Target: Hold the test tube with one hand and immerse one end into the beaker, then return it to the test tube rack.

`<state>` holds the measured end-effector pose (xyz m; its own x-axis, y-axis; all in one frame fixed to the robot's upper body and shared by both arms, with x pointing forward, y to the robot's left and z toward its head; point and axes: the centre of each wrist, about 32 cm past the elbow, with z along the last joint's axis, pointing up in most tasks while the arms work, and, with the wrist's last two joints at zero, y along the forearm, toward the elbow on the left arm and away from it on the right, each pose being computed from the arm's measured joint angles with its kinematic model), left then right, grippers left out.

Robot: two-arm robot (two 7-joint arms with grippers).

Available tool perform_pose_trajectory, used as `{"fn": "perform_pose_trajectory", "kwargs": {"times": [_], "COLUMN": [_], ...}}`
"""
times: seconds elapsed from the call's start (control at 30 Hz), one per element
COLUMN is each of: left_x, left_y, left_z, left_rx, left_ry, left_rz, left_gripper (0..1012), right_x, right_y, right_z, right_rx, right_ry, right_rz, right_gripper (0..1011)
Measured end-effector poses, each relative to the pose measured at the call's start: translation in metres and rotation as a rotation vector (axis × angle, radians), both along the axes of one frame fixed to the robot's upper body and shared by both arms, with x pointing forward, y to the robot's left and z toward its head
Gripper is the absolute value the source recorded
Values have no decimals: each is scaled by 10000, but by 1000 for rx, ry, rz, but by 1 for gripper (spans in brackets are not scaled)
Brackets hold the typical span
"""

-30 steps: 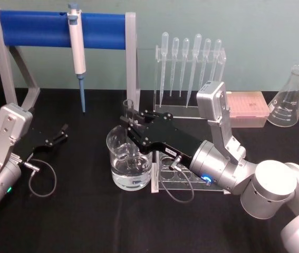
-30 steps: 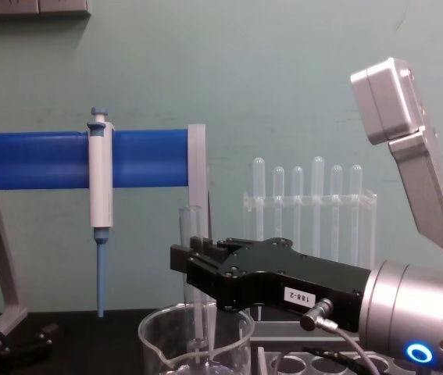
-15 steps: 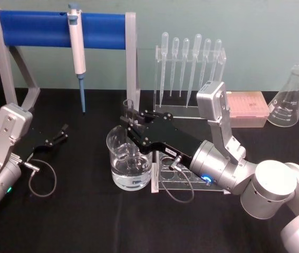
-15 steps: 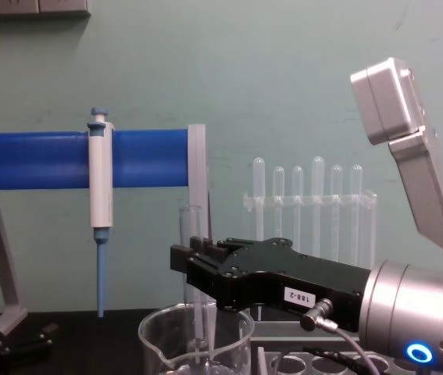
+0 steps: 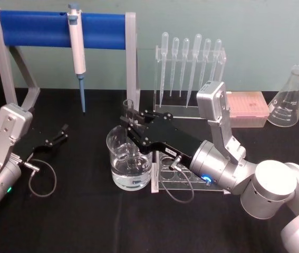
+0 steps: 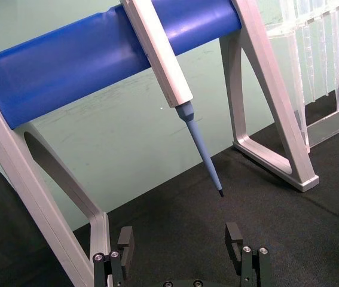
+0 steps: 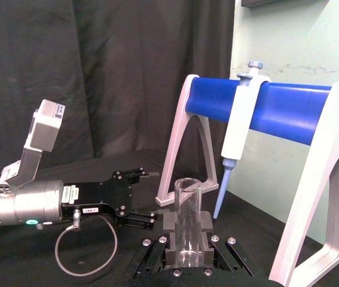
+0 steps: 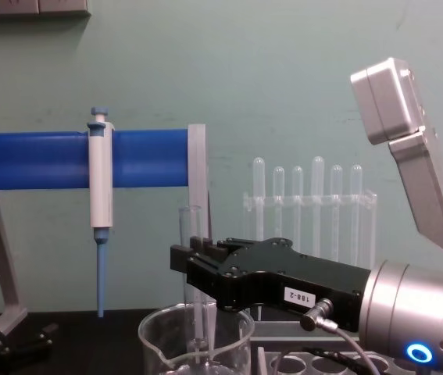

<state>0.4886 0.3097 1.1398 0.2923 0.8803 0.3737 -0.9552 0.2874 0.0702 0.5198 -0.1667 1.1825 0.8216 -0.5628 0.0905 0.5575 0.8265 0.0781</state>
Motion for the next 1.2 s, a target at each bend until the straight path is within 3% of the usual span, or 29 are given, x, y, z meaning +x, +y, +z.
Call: {"fn": "perform_pose_trajectory", "kwargs": {"times": [1.2], "left_x": [0], "left_y": [0], "left_z": [0], "left_rx": [0], "left_ry": [0], "left_rz": [0], "left_gripper": [1000], "right_x": [0], "right_y": [0], "right_z": [0], "right_rx": [0], "right_ry": [0], "right_rz": [0], "right_gripper": [228]}}
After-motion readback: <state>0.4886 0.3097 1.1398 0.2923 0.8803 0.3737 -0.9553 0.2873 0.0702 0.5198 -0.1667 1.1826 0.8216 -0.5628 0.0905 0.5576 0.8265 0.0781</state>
